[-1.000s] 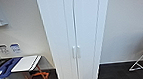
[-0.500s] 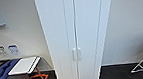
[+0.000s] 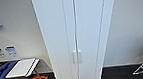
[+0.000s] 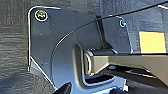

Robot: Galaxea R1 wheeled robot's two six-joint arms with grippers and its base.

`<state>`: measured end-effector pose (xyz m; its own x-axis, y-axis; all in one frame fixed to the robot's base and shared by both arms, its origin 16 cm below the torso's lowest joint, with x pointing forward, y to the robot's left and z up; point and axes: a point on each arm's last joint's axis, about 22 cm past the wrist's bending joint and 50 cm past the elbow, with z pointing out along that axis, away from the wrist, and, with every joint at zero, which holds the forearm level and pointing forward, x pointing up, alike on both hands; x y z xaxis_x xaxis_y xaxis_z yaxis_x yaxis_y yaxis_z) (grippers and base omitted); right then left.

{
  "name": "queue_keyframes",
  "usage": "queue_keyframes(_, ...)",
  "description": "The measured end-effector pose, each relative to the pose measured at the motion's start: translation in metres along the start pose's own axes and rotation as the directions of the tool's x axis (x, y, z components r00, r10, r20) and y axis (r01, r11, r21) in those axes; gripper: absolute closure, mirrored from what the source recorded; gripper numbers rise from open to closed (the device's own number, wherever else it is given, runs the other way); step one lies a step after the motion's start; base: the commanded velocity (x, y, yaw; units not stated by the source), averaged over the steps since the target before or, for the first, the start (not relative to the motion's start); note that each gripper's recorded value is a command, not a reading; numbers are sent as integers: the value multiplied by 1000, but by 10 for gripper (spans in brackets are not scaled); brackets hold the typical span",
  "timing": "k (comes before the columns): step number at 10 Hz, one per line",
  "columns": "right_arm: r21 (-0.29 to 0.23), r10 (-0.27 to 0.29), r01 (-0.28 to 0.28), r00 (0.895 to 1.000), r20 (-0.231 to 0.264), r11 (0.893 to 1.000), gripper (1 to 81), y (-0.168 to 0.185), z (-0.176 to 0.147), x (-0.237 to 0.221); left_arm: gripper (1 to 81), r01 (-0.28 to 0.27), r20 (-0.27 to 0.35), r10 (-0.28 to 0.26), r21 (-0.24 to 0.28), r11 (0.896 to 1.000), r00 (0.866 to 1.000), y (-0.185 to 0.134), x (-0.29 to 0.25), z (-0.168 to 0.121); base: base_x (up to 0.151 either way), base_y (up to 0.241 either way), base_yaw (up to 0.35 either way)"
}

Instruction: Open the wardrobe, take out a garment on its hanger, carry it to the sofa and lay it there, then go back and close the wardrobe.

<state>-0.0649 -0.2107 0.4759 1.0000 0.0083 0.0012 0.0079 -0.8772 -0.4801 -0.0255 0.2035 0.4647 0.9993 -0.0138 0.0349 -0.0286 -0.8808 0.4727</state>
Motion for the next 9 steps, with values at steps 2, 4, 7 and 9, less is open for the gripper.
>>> queue_keyframes(2,0,1,-1,1000,5,1000,10,0,0,-2,10,1,2,-1,0,1000,1000,0,-1,0,114,0,0)
queue_keyframes(4,-4,-1,1,1000,1,1000,10,2,0,-1,10,2,2,-2,-1,1000,1000,1,-2,0,103,0,0)
queue_keyframes(7,-4,-1,1,1000,3,1000,10,2,0,-1,10,2,3,-2,0,1000,1000,0,-3,0,93,0,0)
queue_keyframes(9,0,0,0,1000,2,1000,10,-1,2,-1,10,2,1,-2,-1,1000,1000,1,-1,0,93,0,0)
